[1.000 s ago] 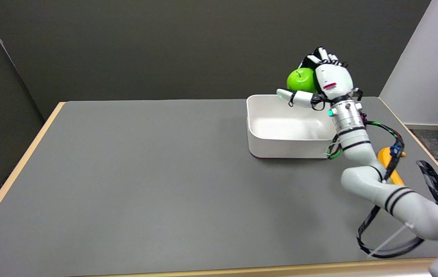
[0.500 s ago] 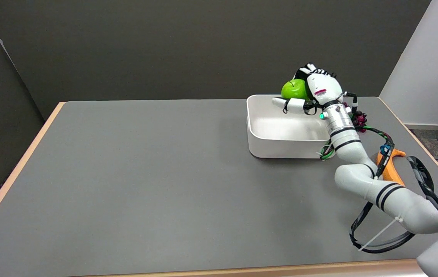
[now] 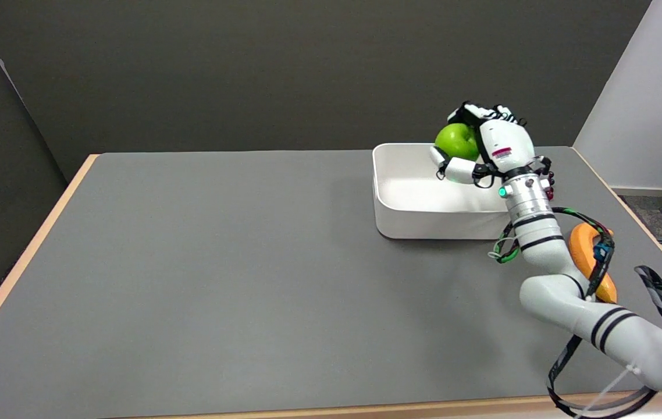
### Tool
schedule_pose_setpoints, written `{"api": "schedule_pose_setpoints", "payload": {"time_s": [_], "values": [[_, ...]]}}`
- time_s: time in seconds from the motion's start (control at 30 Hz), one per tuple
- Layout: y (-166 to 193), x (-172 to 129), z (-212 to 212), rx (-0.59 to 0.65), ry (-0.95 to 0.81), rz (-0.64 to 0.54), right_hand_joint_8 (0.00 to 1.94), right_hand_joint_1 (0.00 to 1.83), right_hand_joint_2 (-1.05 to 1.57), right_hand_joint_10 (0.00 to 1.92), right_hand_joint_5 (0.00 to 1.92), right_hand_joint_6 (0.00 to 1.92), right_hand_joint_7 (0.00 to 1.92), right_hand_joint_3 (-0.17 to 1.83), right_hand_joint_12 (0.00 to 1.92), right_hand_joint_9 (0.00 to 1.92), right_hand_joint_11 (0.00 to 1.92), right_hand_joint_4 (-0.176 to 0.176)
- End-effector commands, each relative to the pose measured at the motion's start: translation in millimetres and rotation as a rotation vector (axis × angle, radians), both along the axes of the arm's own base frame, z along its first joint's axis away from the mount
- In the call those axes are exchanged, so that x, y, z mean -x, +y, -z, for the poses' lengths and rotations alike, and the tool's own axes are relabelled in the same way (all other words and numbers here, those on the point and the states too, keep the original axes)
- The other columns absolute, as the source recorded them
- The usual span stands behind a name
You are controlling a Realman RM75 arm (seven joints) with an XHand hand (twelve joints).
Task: Place the green apple into the white box.
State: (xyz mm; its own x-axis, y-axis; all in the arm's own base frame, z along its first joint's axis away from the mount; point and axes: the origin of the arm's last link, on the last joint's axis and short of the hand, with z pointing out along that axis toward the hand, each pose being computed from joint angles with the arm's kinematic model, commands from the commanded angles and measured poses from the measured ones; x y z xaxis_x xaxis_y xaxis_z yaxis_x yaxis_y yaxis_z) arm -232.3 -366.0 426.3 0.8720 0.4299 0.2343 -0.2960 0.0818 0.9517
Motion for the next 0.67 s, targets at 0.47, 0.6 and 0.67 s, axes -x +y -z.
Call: {"api": "schedule_pose_setpoints", "payload": {"time_s": [0.47, 0.6, 0.67], "values": [[21, -32, 18, -0.081, -0.040, -0.102, 0.13, 0.34, 0.55, 0.24, 0.14, 0.45, 0.01, 0.89, 0.82, 0.00, 0.00, 0.095], [39, -64, 35, -0.130, -0.040, -0.271, 0.07, 0.36, 0.54, 0.11, 0.07, 0.42, 0.01, 0.92, 0.72, 0.00, 0.00, 0.070], [52, -81, 42, -0.149, -0.024, -0.368, 0.08, 0.34, 0.53, 0.12, 0.06, 0.40, 0.00, 0.92, 0.71, 0.00, 0.00, 0.063]]}}
